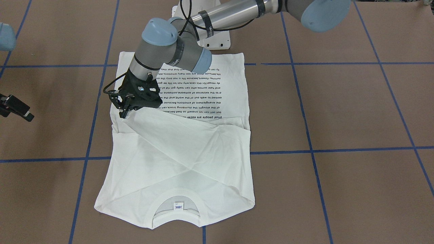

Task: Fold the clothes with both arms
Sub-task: 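Lay the sleeve diagonally over the shirt body with the left gripper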

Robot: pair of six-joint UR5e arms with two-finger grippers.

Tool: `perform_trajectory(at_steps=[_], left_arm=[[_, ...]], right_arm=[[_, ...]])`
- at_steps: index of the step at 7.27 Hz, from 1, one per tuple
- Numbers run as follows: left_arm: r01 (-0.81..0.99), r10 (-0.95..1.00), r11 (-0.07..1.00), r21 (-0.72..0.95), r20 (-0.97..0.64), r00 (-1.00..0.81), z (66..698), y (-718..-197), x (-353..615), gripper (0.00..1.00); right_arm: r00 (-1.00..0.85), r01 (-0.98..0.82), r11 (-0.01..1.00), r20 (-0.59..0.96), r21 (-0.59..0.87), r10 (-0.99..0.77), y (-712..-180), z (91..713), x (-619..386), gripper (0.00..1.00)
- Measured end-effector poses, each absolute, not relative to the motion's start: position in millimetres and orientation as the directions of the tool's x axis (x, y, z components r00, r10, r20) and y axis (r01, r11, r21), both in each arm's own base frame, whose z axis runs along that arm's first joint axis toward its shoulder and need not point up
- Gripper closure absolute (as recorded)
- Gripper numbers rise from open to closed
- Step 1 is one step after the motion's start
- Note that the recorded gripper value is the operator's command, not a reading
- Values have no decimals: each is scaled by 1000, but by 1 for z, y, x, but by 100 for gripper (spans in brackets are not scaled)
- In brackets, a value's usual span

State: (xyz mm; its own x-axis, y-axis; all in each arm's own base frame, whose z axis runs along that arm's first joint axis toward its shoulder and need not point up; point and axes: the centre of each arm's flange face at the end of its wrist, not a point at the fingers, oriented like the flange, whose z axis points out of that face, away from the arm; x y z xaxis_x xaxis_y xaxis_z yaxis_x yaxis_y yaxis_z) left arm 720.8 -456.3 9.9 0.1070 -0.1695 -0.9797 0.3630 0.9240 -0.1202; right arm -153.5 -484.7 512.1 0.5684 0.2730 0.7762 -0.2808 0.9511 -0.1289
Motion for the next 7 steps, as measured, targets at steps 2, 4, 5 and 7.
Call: perform_trajectory(at_steps=[2, 4, 5, 7], left_arm=[[361, -161, 925, -118, -983, 93, 1, -448, 728, 90], [355, -159, 927, -117, -983, 90, -3, -444, 731, 83], [353, -157, 928, -117, -984, 87, -5, -442, 732, 81], [345, -150, 931, -117, -986, 71, -11, -437, 733, 39]], right_arm=[[564, -283, 951, 781, -123, 269, -484, 507, -152, 1], [560, -284, 951, 785, -119, 265, -484, 503, -150, 1], [559, -284, 952, 786, -117, 263, -483, 502, -150, 1], [557, -285, 951, 787, -117, 264, -480, 501, -148, 1]])
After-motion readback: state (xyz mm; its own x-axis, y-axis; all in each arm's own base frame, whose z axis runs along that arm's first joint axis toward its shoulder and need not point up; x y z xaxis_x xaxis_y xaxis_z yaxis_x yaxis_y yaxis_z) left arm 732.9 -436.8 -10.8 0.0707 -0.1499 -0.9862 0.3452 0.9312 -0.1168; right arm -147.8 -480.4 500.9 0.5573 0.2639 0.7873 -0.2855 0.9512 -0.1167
